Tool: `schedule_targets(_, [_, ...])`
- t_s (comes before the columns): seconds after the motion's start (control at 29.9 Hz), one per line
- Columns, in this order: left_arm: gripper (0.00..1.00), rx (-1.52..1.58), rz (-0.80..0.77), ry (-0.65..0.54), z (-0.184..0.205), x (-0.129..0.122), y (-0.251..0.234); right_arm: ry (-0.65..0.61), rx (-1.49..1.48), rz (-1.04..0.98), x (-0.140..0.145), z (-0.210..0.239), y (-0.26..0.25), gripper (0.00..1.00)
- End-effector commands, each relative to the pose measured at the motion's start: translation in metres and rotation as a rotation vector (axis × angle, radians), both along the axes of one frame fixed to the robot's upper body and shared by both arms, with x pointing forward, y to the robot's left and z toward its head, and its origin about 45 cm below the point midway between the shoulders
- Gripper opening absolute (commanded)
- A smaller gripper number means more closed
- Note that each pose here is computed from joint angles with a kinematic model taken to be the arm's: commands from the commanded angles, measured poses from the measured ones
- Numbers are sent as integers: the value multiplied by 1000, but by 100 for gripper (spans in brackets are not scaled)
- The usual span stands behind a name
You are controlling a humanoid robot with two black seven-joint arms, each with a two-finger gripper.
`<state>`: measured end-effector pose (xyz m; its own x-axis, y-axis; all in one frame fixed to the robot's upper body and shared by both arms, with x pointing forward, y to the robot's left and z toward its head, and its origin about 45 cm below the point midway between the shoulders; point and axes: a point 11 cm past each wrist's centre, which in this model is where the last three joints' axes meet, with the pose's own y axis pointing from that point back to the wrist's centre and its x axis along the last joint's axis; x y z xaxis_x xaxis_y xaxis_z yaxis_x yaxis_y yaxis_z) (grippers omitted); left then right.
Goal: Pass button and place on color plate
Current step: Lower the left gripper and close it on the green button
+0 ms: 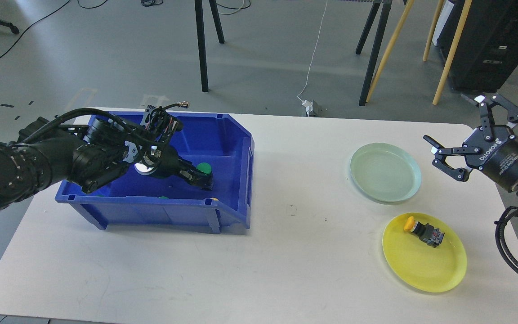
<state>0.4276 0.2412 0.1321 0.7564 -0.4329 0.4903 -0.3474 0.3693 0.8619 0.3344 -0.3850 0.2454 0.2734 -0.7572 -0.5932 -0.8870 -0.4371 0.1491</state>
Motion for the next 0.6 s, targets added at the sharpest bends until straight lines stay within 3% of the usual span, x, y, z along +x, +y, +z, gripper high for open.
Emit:
schedule_targets(0.0, [71, -25, 20, -8, 1, 2, -1, 0, 0, -1, 0, 0, 0, 98])
schedule_targets(0.37, [65, -60, 43, 3, -3, 0, -3, 4, -4, -8, 0, -2, -3, 98])
schedule_targets(0.47, [59, -58, 43, 6, -3, -1, -3, 5, -5, -10, 0, -2, -4, 98])
schedule_targets(0.57, [47, -59, 42, 6, -4, -1, -4, 5, -3, -10, 0, -2, -4, 98])
